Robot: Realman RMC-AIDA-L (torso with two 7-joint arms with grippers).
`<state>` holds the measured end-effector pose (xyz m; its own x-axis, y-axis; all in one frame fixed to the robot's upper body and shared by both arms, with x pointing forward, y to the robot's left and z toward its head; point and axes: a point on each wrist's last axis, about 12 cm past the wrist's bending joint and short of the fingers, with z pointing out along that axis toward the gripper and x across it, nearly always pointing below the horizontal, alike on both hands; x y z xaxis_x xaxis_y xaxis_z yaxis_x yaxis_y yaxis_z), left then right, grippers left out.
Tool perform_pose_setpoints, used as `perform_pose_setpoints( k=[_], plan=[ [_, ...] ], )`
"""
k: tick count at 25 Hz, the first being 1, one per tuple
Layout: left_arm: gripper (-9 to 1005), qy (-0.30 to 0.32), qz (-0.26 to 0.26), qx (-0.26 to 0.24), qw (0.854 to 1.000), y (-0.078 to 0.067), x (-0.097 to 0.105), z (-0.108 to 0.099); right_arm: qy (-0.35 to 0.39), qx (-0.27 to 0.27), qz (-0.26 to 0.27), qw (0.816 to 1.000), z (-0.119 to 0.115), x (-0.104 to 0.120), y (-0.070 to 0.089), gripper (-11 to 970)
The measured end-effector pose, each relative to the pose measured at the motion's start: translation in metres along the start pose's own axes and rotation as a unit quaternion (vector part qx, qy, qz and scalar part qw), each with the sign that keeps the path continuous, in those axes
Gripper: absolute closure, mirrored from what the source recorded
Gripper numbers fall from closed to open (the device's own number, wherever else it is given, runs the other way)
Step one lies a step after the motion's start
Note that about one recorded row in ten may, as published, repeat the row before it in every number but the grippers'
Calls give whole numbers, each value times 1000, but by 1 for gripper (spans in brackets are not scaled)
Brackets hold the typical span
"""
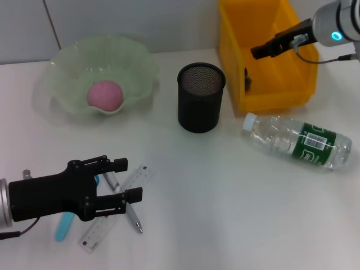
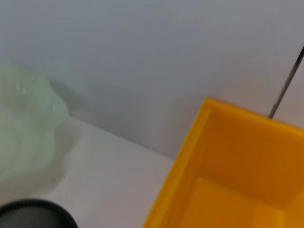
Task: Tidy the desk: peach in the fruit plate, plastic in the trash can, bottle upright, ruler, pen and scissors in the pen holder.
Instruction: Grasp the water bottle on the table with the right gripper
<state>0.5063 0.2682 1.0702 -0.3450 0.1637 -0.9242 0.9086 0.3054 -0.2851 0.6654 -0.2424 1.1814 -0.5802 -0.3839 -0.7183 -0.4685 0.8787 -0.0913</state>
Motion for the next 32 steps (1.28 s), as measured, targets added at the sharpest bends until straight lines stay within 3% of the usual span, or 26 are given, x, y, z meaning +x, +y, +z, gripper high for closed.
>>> perform_pose_setpoints(
  k=[10,14,17,18,22,27,29,32],
  plan=[
    [210,0,1,-1,1000,0,0,-1,-27,-30,11,999,-17,-1,-6,251],
    [210,0,1,-1,1000,0,0,-1,-16,-46,-3,999,-26,-3,-3,145],
    [210,1,1,0,1000,0,-1,0,-6,-72,-22,997,-45,-6,1,145],
    [210,1,1,0,1000,1,-1,0,3,-96,-43,994,-64,-7,4,144],
    [210,0,0,-1,1000,0,0,-1,66,-168,-98,979,-103,-3,8,144],
    [210,0,-1,-2,1000,0,0,-1,107,-182,-127,969,-110,2,5,145],
    [210,-1,-2,-3,1000,0,1,-2,160,-162,-164,960,-105,10,-3,145],
    [210,-4,-6,-6,1000,0,1,-3,198,-163,-174,951,-97,15,-5,145]
  ],
)
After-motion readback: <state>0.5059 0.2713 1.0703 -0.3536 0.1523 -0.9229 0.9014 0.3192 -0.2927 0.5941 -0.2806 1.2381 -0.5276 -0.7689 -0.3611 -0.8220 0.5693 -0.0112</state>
